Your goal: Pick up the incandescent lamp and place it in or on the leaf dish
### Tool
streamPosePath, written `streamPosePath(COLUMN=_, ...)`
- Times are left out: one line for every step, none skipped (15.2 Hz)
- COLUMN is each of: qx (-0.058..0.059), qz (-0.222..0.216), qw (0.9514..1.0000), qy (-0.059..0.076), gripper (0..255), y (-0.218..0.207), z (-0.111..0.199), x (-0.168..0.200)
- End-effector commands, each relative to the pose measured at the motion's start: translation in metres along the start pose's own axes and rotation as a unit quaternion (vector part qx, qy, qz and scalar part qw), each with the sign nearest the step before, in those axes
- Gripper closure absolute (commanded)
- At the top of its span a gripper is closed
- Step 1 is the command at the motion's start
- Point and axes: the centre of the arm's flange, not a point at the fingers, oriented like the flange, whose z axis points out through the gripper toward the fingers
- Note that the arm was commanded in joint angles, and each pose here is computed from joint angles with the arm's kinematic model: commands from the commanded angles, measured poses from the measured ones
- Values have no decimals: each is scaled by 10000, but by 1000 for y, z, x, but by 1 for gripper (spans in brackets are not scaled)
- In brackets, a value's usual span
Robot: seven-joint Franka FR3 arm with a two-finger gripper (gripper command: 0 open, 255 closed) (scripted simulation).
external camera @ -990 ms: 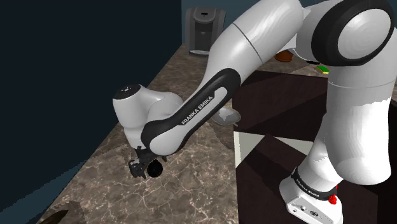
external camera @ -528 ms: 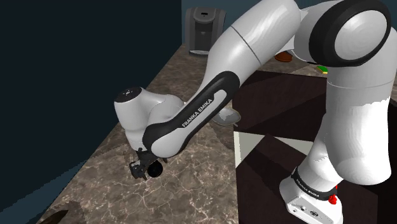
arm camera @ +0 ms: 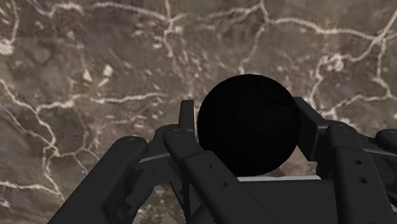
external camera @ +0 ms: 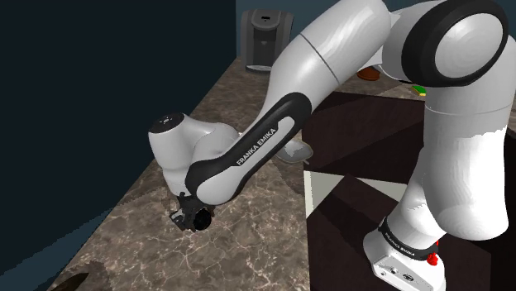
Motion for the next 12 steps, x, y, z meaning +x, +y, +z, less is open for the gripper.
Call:
streamPosePath(qx=1, qz=0, qw=10000, qy=1, gripper=255, y=0, z=0, x=0)
streamPosePath(qx=1, qz=0, qw=10000, qy=1, gripper=255, y=0, z=0, x=0)
streamPosePath(qx=1, qz=0, qw=10000, qy=1, gripper=255, y=0, z=0, x=0)
streamPosePath(qx=1, qz=0, qw=10000, qy=1, gripper=255, y=0, z=0, x=0)
streamPosePath(qx=1, qz=0, qw=10000, qy=1, gripper=255, y=0, z=-5, x=0)
streamPosePath(qx=1, qz=0, qw=10000, qy=1, gripper=255, y=1, z=-11, x=-1)
streamPosePath(qx=1, qz=0, qw=10000, qy=1, gripper=255, y=1, z=-16, x=-1)
streamPosePath(qx=1, qz=0, qw=10000, qy=1, gripper=255, y=1, z=-21, x=-1)
streamPosePath(qx=1, qz=0, qw=10000, qy=1, gripper=255, y=2, z=-26, x=-2)
streamPosePath(qx=1, qz=0, qw=10000, qy=1, gripper=255, y=2, z=-32, x=-2)
streamPosePath(qx=1, qz=0, qw=10000, qy=1, gripper=255, y=2, z=-37, x=-2)
streamPosePath(qx=1, qz=0, qw=10000, qy=1, gripper=255, y=3, z=-42, x=-2)
